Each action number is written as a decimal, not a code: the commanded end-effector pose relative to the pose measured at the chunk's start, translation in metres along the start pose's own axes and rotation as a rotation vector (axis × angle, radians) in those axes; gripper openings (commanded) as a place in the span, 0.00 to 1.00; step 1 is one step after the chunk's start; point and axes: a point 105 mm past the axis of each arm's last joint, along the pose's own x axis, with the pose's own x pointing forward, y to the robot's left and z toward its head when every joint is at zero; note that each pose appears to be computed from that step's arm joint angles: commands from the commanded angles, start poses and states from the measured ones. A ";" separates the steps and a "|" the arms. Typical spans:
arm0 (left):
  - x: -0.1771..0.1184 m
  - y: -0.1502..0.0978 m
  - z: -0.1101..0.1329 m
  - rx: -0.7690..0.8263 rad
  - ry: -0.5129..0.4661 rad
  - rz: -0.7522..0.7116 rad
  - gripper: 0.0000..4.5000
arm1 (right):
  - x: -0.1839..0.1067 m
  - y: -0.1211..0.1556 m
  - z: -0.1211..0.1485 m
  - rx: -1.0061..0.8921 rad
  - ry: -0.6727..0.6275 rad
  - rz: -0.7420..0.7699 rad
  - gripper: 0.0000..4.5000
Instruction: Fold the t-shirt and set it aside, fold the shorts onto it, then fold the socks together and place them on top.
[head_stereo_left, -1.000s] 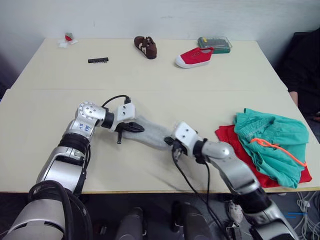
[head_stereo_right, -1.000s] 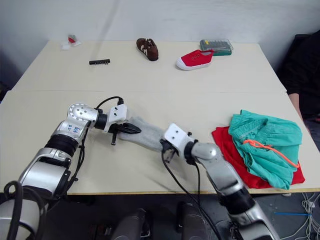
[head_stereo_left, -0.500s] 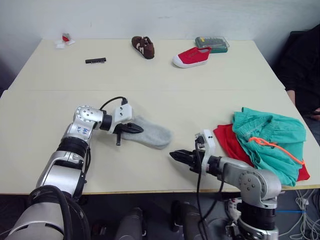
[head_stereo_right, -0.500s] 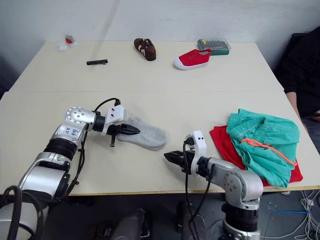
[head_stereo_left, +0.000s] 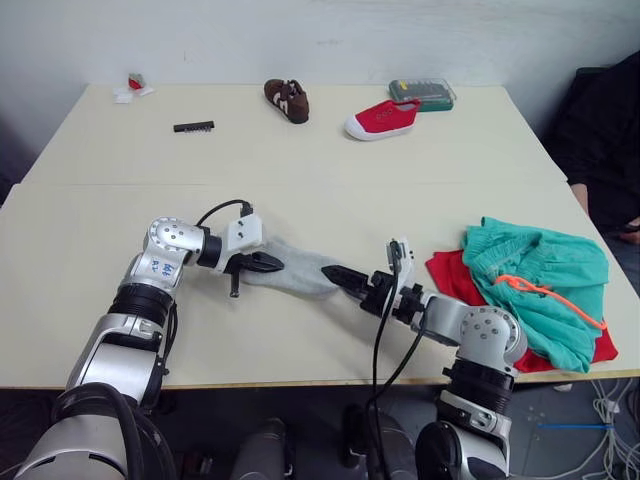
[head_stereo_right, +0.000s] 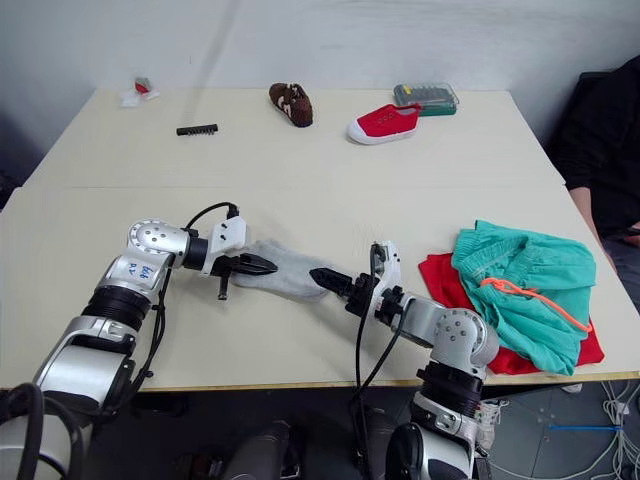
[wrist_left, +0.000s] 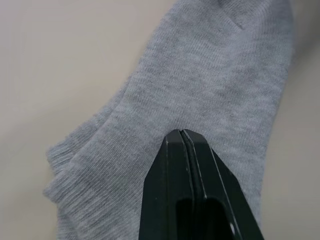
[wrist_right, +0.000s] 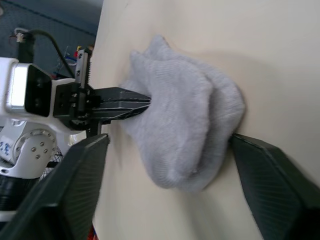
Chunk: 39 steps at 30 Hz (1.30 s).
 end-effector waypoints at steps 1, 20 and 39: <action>-0.003 0.001 -0.003 0.004 0.023 0.014 0.00 | 0.006 0.016 0.009 0.007 -0.043 0.033 0.59; -0.008 0.004 -0.002 0.001 0.025 0.042 0.00 | -0.015 0.025 0.005 -0.116 0.053 0.036 0.13; -0.008 0.005 0.003 0.010 0.028 0.044 0.00 | 0.019 0.001 -0.020 0.029 0.102 -0.033 0.73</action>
